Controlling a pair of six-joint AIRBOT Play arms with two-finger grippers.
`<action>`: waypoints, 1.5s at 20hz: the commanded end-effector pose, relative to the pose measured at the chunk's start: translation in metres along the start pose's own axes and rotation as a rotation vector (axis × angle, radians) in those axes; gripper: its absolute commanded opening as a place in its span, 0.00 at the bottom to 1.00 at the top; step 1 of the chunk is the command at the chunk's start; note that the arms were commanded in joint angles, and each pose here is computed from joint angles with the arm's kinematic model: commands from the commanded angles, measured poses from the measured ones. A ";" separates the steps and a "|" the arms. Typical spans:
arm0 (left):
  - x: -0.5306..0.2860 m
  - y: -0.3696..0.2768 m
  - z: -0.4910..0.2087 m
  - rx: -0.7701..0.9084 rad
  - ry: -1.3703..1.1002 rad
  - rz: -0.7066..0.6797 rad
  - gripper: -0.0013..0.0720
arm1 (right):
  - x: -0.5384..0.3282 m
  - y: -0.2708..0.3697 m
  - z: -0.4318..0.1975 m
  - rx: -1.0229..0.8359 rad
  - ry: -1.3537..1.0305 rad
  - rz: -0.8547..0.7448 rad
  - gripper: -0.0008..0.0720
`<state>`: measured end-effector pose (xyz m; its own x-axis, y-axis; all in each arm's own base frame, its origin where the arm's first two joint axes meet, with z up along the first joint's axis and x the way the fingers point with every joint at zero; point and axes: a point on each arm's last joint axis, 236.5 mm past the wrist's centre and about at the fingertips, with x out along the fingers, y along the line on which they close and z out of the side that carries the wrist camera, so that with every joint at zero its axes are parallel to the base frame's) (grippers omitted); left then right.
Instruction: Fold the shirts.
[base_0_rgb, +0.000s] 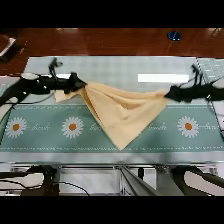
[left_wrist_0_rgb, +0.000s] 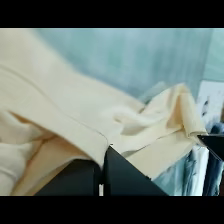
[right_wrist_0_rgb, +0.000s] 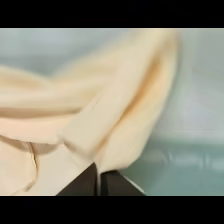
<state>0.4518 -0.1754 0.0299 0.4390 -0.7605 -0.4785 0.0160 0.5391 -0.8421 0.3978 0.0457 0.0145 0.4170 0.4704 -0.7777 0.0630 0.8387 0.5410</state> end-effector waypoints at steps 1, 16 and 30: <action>-0.093 -0.127 0.082 0.173 -0.283 -0.202 0.04 | -0.119 0.093 0.099 -0.246 -0.292 0.025 0.05; -0.441 -0.351 -0.049 1.033 -1.080 0.400 0.04 | -0.461 0.207 -0.030 -0.587 -0.940 -0.345 0.05; -0.160 -0.035 -0.050 0.328 -0.275 0.303 0.04 | -0.162 0.072 -0.016 -0.308 -0.246 -0.143 0.05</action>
<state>0.3079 -0.0782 0.2059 0.7543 -0.4227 -0.5024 0.2117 0.8809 -0.4233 0.2891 0.0375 0.2553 0.7139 0.2628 -0.6491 -0.1724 0.9644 0.2008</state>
